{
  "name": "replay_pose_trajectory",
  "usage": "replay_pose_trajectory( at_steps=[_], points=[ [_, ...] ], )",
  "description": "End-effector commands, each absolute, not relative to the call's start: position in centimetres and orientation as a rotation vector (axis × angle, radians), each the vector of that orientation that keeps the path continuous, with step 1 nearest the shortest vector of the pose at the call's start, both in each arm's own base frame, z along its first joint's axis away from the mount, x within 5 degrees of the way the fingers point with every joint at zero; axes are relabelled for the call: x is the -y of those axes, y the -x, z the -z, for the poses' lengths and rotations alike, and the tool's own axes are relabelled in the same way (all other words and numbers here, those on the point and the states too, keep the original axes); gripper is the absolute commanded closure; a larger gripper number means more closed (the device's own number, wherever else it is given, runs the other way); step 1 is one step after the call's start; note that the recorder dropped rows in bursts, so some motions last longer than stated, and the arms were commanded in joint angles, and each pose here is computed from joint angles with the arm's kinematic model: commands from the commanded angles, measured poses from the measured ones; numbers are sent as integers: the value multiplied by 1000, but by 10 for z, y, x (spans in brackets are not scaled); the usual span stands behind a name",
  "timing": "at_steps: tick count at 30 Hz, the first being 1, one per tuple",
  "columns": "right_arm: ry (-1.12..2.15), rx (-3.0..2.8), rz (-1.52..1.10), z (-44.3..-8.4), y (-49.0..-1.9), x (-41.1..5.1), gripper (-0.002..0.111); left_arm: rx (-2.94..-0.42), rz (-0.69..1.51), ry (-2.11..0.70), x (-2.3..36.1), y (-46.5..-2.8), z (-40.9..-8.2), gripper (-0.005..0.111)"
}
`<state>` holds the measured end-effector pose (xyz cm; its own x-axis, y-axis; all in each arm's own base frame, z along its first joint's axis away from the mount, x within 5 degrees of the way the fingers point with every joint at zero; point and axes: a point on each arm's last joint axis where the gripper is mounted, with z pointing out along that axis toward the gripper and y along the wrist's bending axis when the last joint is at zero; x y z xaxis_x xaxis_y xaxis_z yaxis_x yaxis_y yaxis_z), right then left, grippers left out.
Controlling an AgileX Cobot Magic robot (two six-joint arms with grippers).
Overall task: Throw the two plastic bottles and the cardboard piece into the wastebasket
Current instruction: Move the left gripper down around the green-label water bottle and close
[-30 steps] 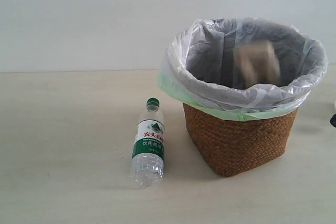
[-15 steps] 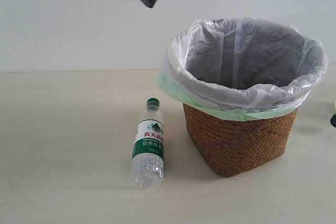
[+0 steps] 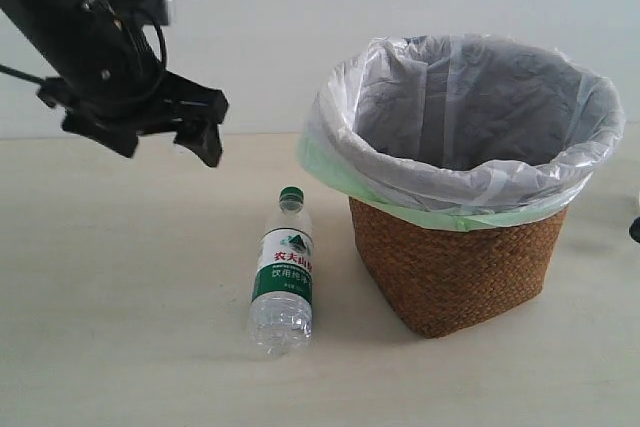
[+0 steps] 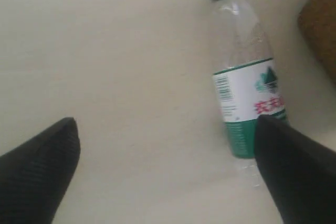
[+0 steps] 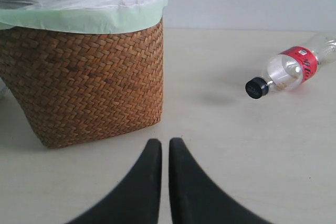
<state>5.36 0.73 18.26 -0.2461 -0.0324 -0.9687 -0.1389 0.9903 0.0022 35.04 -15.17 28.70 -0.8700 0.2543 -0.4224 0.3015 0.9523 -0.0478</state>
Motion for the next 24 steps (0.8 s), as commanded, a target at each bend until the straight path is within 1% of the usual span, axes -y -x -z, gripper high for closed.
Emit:
replay_pose_trajectory(
  at_steps=[1, 7, 12, 19, 24],
  points=[
    [134, -1801, -92, -184, -53, -7, 106, -2580, 439, -363, 168, -348, -258, 25],
    [134, -1801, -92, -184, -53, -7, 106, -2647, 613, -401, 185, -353, -204, 24],
    [134, -1801, -92, -184, -53, -7, 106, -2658, 580, -487, 202, -357, -169, 24],
    [134, -1801, -92, -184, -53, -7, 106, -2617, 545, -587, 225, -354, -143, 24],
    [134, -1801, -92, -184, -53, -7, 106, -2629, 526, -578, 228, -356, -128, 24]
  ],
)
